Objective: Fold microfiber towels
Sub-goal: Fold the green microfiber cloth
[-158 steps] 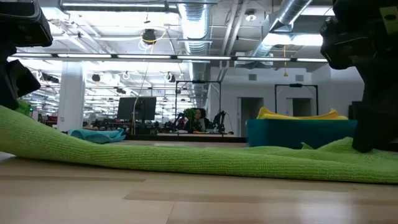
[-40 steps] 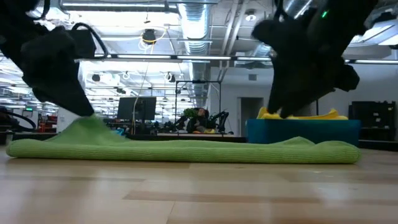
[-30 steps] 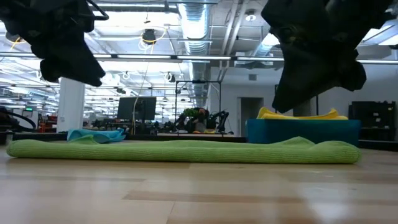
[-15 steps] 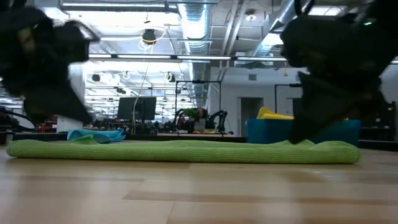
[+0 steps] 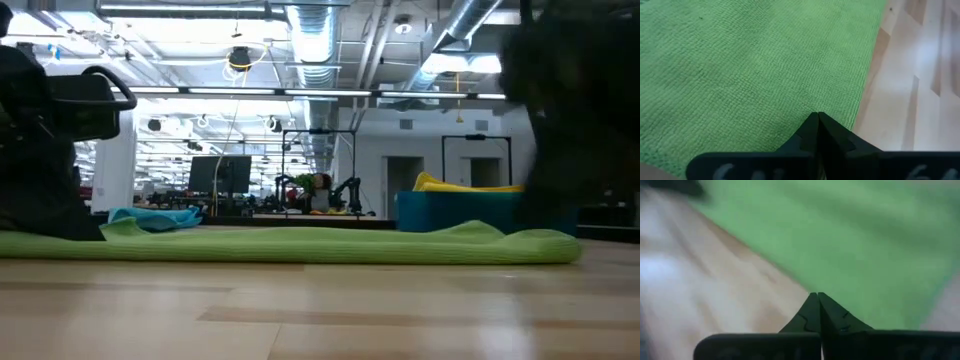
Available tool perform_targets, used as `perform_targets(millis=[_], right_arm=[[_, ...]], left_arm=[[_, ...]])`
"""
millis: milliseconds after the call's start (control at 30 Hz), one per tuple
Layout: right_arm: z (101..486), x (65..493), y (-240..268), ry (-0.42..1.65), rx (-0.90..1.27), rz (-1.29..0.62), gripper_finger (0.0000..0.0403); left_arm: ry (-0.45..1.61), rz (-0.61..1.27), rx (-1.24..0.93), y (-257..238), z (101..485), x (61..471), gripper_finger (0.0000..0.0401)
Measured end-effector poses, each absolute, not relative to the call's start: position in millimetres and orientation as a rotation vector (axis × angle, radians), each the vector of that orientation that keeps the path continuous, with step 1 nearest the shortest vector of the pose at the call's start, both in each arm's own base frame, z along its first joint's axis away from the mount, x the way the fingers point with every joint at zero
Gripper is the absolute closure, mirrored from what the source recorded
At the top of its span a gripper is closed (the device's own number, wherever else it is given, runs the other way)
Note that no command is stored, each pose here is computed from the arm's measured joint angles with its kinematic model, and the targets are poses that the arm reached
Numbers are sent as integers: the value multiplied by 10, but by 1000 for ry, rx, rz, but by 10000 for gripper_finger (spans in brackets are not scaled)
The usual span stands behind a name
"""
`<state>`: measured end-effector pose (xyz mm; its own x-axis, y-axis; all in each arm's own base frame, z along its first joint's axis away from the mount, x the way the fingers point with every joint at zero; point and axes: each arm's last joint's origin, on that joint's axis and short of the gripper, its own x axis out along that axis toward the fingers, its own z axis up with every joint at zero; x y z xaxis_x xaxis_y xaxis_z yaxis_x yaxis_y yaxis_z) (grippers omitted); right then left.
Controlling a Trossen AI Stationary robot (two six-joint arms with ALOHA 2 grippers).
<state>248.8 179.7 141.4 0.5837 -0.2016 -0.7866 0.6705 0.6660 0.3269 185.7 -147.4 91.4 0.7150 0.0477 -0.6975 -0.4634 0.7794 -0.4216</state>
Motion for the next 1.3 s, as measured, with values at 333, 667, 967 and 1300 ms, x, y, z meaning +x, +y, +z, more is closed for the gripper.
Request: perform_targets(millis=[333, 667, 967, 1300], right_arm=[[1705, 3127, 1433, 527, 521, -480, 397], [1015, 3612, 993, 599, 532, -415, 396], [1106, 3644, 750, 581, 526, -477, 396], [1449, 3311, 1096, 695, 409, -446, 397]], left_arm=[[714, 305, -629, -1484, 913, 1851, 401], [714, 303, -621, -1484, 910, 1848, 401], [726, 295, -607, -1483, 905, 1844, 401], [729, 293, -609, -1484, 904, 1844, 401]])
